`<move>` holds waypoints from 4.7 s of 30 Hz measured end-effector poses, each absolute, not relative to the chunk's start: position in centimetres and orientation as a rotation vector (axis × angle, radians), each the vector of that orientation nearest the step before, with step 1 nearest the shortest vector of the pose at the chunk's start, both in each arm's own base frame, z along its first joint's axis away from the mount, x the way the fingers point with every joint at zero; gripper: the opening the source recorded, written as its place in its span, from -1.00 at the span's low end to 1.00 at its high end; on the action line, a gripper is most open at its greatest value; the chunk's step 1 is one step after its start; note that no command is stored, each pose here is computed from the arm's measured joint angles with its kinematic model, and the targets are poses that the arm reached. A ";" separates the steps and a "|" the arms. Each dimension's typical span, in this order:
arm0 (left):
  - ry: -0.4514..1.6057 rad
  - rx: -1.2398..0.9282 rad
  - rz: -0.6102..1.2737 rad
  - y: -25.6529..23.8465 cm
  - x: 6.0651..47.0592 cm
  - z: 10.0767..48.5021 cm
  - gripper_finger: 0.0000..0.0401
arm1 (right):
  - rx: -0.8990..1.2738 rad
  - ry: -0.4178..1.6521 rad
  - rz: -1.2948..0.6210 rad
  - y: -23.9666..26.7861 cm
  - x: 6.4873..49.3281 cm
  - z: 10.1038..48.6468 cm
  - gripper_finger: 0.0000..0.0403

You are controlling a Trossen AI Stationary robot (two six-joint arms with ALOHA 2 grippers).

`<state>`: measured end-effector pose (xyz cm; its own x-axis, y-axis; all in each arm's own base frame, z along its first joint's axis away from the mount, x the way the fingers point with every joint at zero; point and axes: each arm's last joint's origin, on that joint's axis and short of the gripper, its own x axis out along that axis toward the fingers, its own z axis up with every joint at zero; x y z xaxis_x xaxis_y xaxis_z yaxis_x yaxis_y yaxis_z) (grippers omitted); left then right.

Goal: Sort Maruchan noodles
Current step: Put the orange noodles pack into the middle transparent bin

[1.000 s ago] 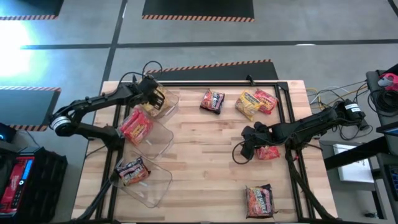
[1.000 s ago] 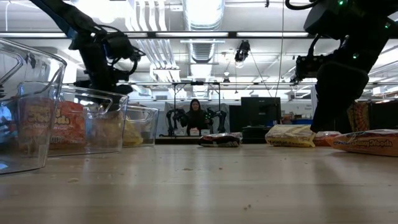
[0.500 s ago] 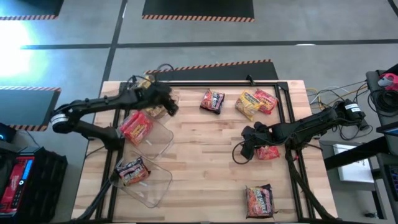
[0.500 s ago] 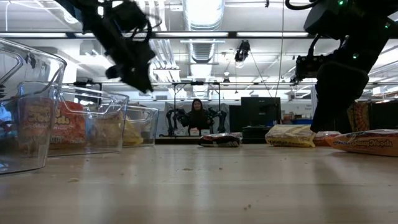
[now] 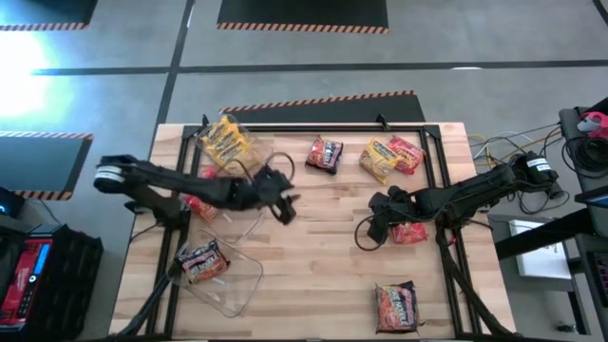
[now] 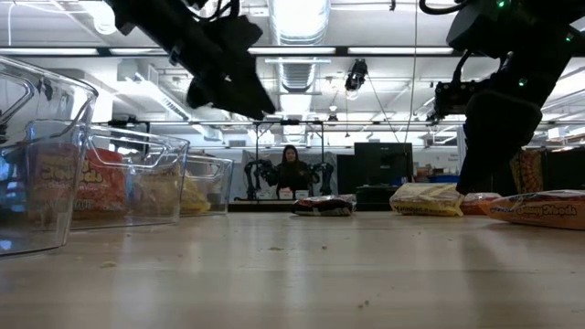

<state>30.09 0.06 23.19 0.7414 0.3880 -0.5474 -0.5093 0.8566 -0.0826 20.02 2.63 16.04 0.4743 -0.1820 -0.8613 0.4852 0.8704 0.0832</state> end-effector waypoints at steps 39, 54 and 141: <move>0.535 -0.207 0.330 -4.3 34.6 19.6 -0.28 | 0.438 0.921 -0.434 2.7 20.6 16.3 0.09; 0.512 -0.235 0.332 -4.4 35.5 19.0 -0.28 | 0.532 0.874 -0.516 2.6 20.7 16.4 0.09; 0.475 -0.230 0.290 -4.6 35.8 19.5 -0.28 | 0.668 1.001 -0.232 3.8 21.6 17.9 0.09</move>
